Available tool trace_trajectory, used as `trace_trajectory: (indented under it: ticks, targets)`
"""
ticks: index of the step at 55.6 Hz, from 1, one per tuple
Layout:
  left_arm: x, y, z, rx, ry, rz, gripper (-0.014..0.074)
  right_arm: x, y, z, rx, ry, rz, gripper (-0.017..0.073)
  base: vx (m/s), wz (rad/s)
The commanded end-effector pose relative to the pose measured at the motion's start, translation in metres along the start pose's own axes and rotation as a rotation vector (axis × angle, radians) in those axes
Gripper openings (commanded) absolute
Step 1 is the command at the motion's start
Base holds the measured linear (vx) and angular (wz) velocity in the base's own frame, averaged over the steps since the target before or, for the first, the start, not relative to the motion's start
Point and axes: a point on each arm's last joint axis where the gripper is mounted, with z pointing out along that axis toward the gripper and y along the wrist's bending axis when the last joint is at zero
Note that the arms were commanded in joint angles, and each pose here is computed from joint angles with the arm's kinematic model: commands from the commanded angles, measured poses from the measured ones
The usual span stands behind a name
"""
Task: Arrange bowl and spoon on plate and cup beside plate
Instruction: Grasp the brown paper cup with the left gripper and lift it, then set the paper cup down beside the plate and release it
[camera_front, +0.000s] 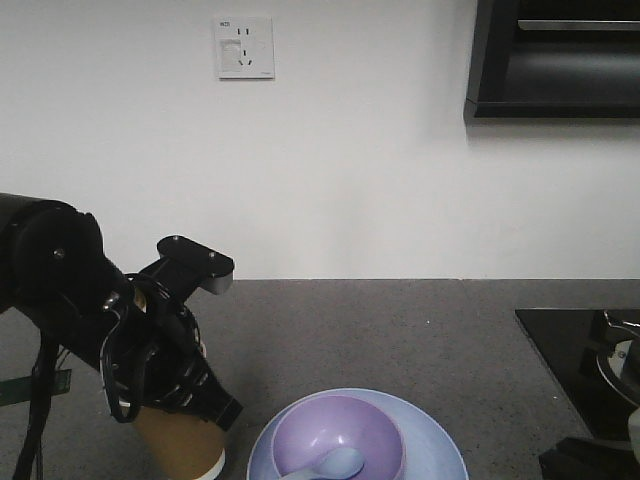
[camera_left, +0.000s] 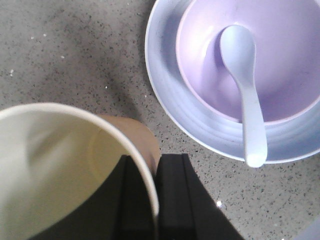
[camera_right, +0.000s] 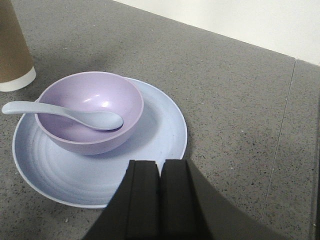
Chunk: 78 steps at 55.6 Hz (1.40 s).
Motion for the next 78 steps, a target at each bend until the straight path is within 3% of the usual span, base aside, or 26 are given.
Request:
trace_trajectory:
  ticks: [1,16,29,46,54,70,78]
  targets:
    - [-0.007,-0.003,-0.02,-0.008,-0.084,-0.008,0.0,-0.016,-0.004,-0.006,0.039,-0.108,-0.007,-0.0001,0.0,0.0]
    - [-0.009,-0.004,-0.004,0.022,-0.046,-0.021,0.0,-0.016,-0.004,-0.006,0.038,-0.106,-0.007,-0.0001,0.0,0.0]
    - [-0.012,-0.018,0.006,0.042,-0.04,0.015,0.0,-0.016,-0.004,-0.006,0.037,-0.104,-0.007,-0.0001,0.0,0.0]
    - [-0.012,-0.017,0.006,0.02,-0.029,0.03,0.0029,-0.015,-0.004,-0.006,0.035,-0.1,-0.007,-0.0001,0.0,0.0]
    - [-0.011,-0.017,0.006,0.022,-0.026,0.029,0.0108,-0.015,-0.004,-0.006,0.035,-0.1,-0.007,-0.0001,0.0,0.0]
    - [-0.011,-0.019,0.006,0.031,-0.022,0.028,0.0393,-0.015,-0.004,-0.006,0.035,-0.099,-0.007,-0.0001,0.0,0.0]
    - [-0.012,-0.021,0.005,0.031,-0.035,0.034,0.0491,-0.015,-0.004,-0.006,0.035,-0.099,-0.007,-0.0001,0.0,0.0]
